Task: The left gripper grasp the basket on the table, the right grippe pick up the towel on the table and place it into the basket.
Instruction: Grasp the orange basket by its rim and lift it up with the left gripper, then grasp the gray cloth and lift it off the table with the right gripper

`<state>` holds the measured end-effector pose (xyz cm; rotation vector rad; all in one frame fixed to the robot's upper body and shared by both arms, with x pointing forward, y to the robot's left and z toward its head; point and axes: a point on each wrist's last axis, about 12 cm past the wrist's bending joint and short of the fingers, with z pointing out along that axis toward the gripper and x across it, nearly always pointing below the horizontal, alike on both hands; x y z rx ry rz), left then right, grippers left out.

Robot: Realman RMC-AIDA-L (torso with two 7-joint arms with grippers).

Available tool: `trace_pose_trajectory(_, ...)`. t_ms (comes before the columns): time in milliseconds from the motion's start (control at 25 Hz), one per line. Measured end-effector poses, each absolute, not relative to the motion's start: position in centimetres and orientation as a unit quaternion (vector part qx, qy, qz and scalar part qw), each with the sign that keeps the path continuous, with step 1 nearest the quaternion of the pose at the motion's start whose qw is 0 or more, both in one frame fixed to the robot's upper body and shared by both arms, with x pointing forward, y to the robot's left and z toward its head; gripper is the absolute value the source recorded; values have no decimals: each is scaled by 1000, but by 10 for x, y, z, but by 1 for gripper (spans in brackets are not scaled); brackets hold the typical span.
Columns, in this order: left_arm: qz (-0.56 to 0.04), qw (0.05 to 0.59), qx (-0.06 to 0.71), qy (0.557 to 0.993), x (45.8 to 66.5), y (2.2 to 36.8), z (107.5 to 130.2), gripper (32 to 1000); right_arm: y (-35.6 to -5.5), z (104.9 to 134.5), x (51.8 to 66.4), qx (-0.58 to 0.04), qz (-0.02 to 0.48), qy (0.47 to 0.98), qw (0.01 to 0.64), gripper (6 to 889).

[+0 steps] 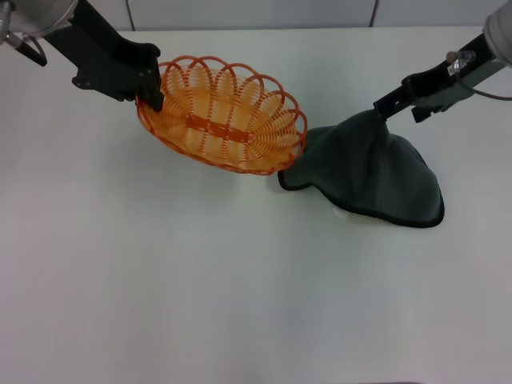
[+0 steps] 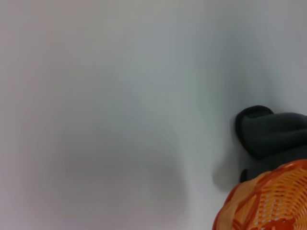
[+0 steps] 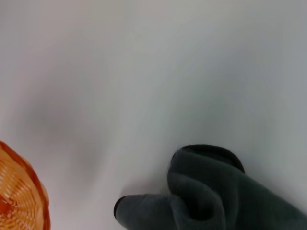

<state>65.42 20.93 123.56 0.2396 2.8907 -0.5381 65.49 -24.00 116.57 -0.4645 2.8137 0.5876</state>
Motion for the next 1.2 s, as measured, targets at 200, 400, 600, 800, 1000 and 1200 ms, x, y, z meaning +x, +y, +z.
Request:
trace_pose_trajectory(200, -184, 97, 82, 975, 654, 208, 1237, 95, -236, 1156, 657, -164, 199, 958, 125, 876)
trace_pose_trajectory(400, -192, 102, 77, 973, 656, 211, 1239, 95, -223, 1141, 661, -181, 188, 953, 151, 876)
trace_pose_trajectory(600, -193, 104, 74, 973, 657, 212, 1239, 95, -202, 1119, 658, -211, 181, 948, 156, 877)
trace_pose_trajectory(800, -194, 105, 74, 973, 657, 212, 1239, 95, -187, 1105, 650, -234, 175, 945, 147, 877)
trace_pose_trajectory(1000, -194, 103, 75, 973, 656, 211, 1238, 95, -186, 1091, 641, -232, 170, 949, 128, 877)
trace_pose_trajectory(1200, -195, 103, 76, 972, 656, 211, 1237, 95, -188, 1084, 638, -228, 152, 954, 119, 876)
